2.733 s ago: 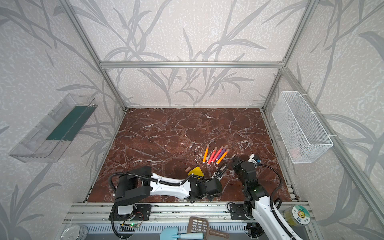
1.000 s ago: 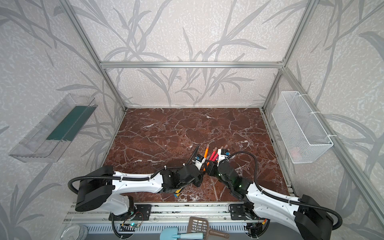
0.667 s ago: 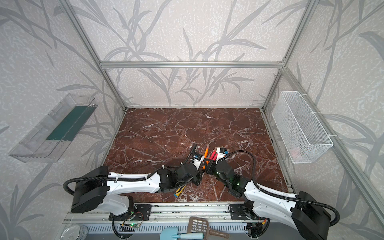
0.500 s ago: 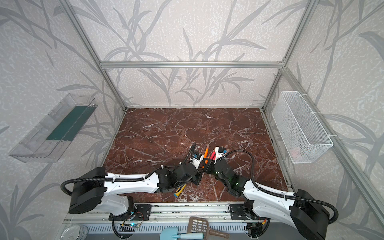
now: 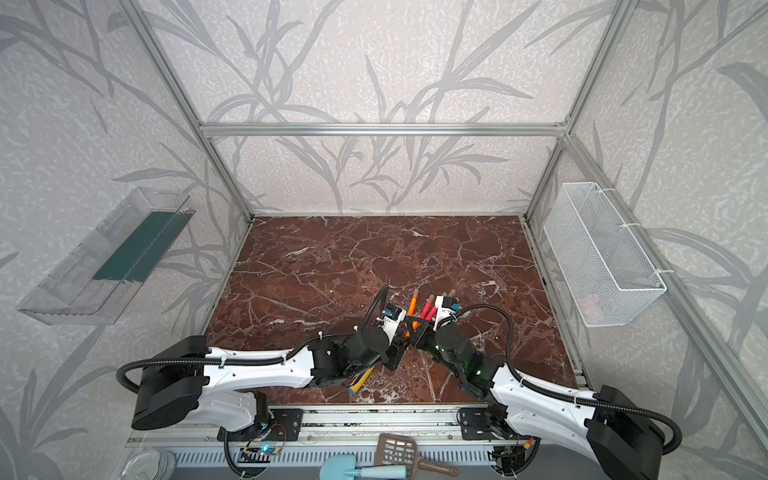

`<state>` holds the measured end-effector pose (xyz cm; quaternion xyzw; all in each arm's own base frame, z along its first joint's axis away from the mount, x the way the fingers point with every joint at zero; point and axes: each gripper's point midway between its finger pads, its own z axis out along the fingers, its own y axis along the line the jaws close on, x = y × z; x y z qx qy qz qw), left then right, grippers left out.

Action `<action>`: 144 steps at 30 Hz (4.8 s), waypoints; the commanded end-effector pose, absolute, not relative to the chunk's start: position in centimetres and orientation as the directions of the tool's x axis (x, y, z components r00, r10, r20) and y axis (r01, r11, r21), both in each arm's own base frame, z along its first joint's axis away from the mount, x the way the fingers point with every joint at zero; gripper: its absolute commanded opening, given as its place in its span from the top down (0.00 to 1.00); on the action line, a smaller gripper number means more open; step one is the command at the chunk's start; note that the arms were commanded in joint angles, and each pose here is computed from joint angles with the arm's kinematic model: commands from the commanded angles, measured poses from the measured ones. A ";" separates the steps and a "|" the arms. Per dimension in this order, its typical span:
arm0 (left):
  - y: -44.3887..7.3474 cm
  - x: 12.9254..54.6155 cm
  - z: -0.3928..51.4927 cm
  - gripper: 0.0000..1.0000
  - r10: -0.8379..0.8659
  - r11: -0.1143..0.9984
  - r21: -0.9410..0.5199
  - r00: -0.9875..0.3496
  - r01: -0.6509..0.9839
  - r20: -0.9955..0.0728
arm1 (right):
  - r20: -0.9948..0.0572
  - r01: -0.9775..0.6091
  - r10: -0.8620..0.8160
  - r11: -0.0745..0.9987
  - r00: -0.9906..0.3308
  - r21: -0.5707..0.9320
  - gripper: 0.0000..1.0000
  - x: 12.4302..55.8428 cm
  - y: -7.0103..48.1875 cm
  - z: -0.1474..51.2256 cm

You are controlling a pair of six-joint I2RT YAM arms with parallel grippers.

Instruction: Insert the pens into the pen caps

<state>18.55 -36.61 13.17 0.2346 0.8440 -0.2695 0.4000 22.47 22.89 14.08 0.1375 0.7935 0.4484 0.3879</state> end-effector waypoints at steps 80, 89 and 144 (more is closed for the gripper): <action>-13.6 23.7 12.0 1.00 -0.237 0.929 -0.358 -0.597 0.091 -0.766 | -0.579 -0.246 0.019 0.894 -0.815 0.375 0.64 24.5 32.3 5.2; -13.8 23.7 12.1 1.00 -0.239 0.926 -0.364 -0.596 0.097 -0.766 | -0.579 -0.260 -0.008 0.898 -0.816 0.354 0.64 22.1 31.0 5.1; -11.9 24.3 13.0 1.00 -0.293 0.923 -0.383 -0.576 0.039 -0.763 | -0.523 -0.319 -0.273 0.948 -0.808 -0.001 0.50 18.7 31.2 0.7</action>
